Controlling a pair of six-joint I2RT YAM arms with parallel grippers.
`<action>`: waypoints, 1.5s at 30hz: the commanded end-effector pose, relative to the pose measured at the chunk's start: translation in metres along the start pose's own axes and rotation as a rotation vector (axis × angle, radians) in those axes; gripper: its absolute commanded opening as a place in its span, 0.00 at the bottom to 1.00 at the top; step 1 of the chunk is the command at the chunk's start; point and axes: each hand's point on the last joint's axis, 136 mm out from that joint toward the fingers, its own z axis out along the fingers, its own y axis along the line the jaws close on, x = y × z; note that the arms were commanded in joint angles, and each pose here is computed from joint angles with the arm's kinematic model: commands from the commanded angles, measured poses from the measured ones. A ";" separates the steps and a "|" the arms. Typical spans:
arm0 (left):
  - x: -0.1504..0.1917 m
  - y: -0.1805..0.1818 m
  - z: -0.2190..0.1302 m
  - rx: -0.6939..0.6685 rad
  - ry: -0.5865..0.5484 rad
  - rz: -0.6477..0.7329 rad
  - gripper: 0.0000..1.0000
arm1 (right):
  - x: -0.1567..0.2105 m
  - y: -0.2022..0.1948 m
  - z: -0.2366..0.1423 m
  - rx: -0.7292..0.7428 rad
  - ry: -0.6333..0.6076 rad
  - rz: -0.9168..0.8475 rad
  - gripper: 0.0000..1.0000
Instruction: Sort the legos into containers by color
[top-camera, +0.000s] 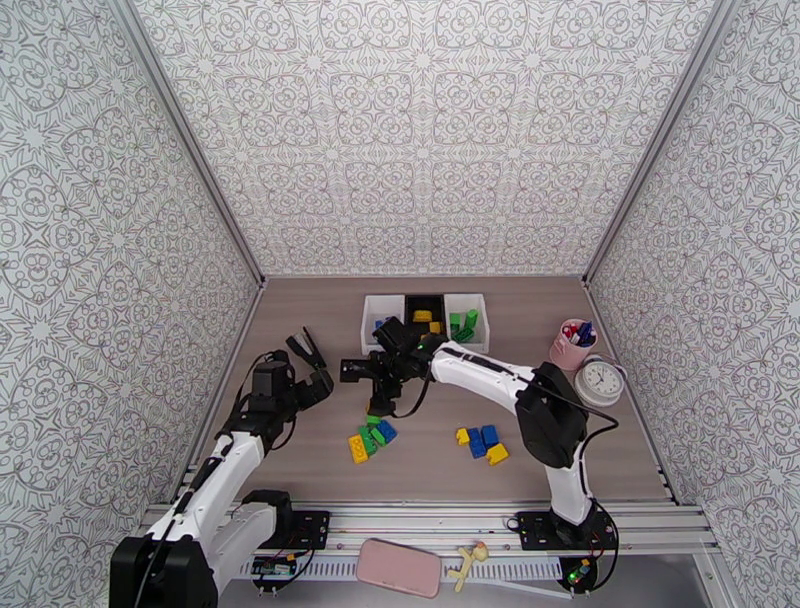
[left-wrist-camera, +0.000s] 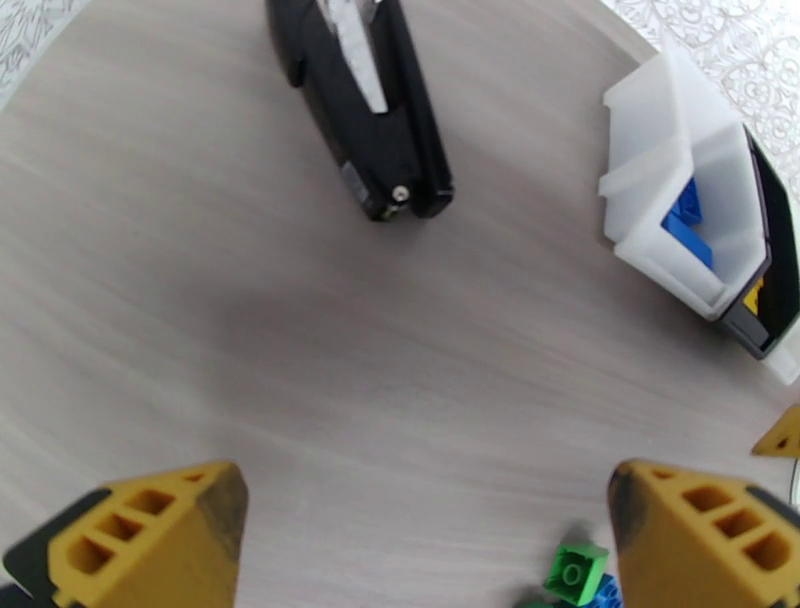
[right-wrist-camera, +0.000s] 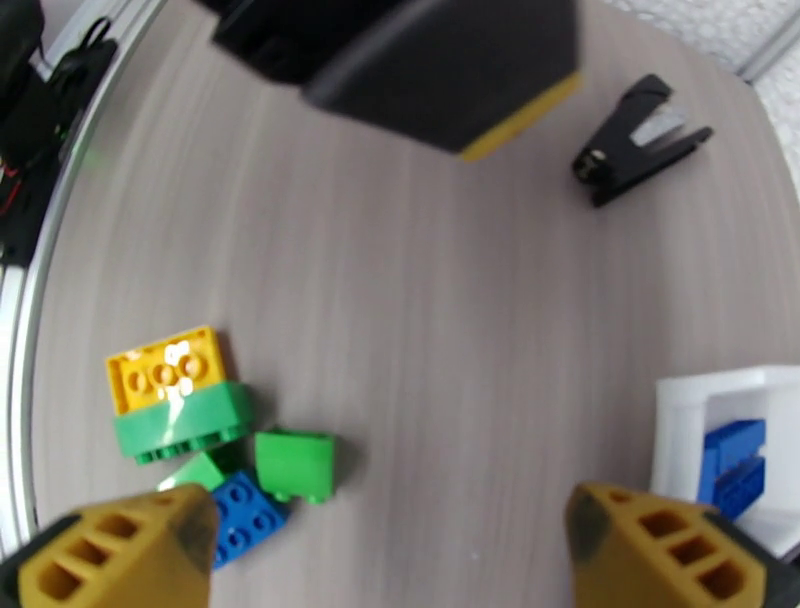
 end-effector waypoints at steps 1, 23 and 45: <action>-0.008 -0.002 -0.005 0.001 0.001 -0.025 1.00 | 0.007 0.012 0.010 -0.064 0.069 -0.008 0.95; -0.010 0.000 -0.004 -0.016 0.001 -0.010 1.00 | 0.039 0.005 0.062 -0.086 0.225 0.054 0.91; -0.010 -0.001 -0.005 -0.012 0.000 -0.003 1.00 | 0.049 0.004 0.073 -0.095 0.268 0.087 0.48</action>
